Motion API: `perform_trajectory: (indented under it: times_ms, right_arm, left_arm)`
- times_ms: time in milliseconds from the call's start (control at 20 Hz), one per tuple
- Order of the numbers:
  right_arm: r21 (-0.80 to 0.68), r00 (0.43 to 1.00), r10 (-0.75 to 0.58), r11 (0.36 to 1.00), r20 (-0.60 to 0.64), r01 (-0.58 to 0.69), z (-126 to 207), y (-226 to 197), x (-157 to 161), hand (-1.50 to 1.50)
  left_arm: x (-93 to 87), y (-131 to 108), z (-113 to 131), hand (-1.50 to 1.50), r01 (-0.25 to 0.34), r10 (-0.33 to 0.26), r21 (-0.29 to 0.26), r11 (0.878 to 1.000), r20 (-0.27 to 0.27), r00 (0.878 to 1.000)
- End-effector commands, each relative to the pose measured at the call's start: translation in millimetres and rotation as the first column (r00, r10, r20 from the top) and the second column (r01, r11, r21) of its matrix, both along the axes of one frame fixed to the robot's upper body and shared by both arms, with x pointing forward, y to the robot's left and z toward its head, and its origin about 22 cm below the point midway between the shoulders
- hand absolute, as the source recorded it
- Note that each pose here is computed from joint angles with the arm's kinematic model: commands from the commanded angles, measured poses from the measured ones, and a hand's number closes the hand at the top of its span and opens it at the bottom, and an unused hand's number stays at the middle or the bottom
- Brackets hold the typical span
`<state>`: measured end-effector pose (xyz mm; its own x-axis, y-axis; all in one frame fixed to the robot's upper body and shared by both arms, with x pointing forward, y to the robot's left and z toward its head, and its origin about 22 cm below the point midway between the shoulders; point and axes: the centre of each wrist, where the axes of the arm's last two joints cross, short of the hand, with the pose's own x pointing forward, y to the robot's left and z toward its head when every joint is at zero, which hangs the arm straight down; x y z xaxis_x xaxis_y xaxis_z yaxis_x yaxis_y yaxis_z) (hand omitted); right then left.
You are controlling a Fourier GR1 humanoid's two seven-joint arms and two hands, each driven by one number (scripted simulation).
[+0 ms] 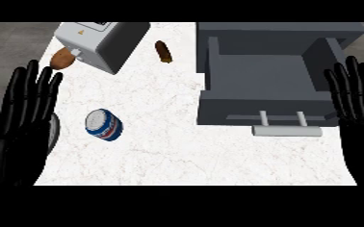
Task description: Pick up the can, place it into the drawer and close the drawer
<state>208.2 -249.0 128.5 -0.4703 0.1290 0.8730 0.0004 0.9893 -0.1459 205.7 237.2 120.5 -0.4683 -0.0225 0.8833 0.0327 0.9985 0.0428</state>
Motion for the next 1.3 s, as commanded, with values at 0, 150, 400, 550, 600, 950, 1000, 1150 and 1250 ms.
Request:
perform_trajectory:
  times_ms: [0, 150, 400, 550, 600, 950, 1000, 1150, 1250]
  right_arm:
    - [0.009, 1.000, 0.012, 1.000, 0.007, -0.012, 16, -2, 2, -1.50]
    - [0.057, 1.000, -0.003, 0.998, 0.020, 0.002, -13, 14, 3, -1.50]
    - [0.078, 0.953, -0.165, 0.979, -0.254, 0.190, -30, -13, -4, -1.50]
    - [0.106, 0.958, -0.152, 0.978, -0.244, 0.183, -21, -18, -7, -1.50]
    - [0.096, 0.955, -0.131, 0.982, -0.264, 0.161, -17, -2, -8, -1.50]
    - [0.108, 0.956, -0.149, 0.978, -0.253, 0.180, -17, -27, -5, -1.50]
    - [0.107, 0.957, -0.149, 0.978, -0.249, 0.180, -16, -9, -9, -1.50]
    - [0.106, 0.956, -0.166, 0.975, -0.242, 0.196, -22, -32, -10, -1.50]
    - [0.108, 0.957, -0.156, 0.977, -0.244, 0.186, -33, -28, -23, -1.50]
  left_arm:
    - [-13.5, -2, -5, -1.50, -0.032, 0.032, 0.005, 0.999, -0.001, 0.999]
    - [-32.3, 11, 5, -1.50, -0.086, 0.086, 0.025, 0.996, 0.016, 0.996]
    - [-39.8, 43, -21, -1.50, -0.321, 0.298, -0.013, 0.947, -0.338, 0.893]
    - [-41.5, 48, -18, -1.50, -0.352, 0.323, -0.014, 0.936, -0.362, 0.874]
    - [-45.3, 51, 1, -1.50, -0.336, 0.307, -0.016, 0.942, -0.372, 0.876]
    - [-73.1, 31, 23, -1.50, -0.317, 0.285, -0.034, 0.948, -0.357, 0.890]
    - [-50.2, 33, 5, -1.50, -0.340, 0.313, -0.019, 0.940, -0.345, 0.885]
    - [-41.7, 51, -9, -1.50, -0.325, 0.293, -0.021, 0.946, -0.382, 0.877]
    - [-24.1, 37, -2, -1.50, -0.322, 0.290, -0.018, 0.947, -0.390, 0.874]
